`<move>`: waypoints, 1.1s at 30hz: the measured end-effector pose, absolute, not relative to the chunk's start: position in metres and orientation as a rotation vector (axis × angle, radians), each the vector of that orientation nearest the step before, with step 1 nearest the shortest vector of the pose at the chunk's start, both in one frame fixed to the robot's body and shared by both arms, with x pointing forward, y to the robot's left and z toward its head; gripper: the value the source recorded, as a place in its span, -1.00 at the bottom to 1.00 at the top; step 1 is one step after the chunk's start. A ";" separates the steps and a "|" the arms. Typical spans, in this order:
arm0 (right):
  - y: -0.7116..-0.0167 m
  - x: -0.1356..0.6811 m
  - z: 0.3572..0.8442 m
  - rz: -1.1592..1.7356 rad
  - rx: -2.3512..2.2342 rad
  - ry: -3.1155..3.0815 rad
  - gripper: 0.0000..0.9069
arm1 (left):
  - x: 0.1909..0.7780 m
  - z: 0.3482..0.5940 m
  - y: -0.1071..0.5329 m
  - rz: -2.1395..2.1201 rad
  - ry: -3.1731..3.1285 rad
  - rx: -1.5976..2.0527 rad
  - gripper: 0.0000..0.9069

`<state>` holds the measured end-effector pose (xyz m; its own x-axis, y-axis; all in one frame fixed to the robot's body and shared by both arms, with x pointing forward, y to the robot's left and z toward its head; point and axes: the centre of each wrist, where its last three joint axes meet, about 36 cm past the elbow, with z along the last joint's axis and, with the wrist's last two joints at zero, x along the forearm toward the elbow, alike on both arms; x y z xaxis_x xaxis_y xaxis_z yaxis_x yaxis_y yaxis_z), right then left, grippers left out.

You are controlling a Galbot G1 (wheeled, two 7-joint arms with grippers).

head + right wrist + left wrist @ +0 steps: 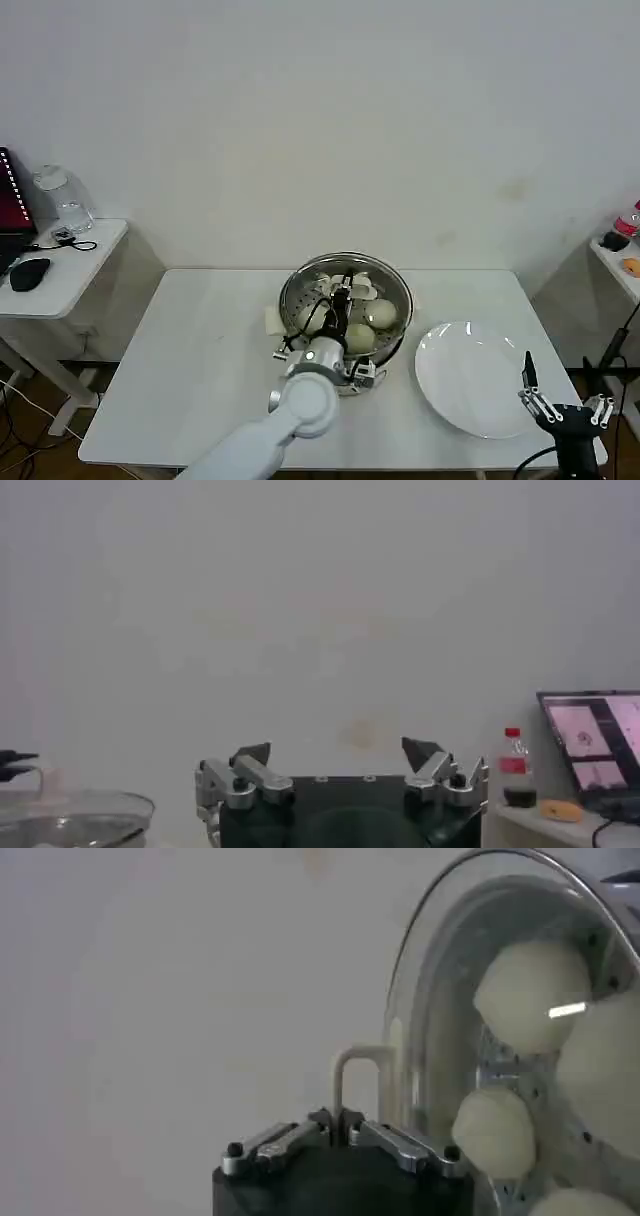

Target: Take steamed baozi put them in steamer then cover it.

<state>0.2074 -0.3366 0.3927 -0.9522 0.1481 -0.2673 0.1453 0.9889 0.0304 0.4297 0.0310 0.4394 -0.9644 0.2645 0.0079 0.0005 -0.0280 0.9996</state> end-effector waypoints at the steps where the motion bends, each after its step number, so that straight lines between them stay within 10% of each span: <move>1: -0.337 0.207 0.393 0.015 0.214 2.861 1.00 | 0.430 0.438 0.032 2.113 2.049 0.283 -1.00; 33: -0.333 0.201 0.393 0.015 0.211 2.856 1.00 | 0.436 0.431 0.028 2.103 2.085 0.296 -1.00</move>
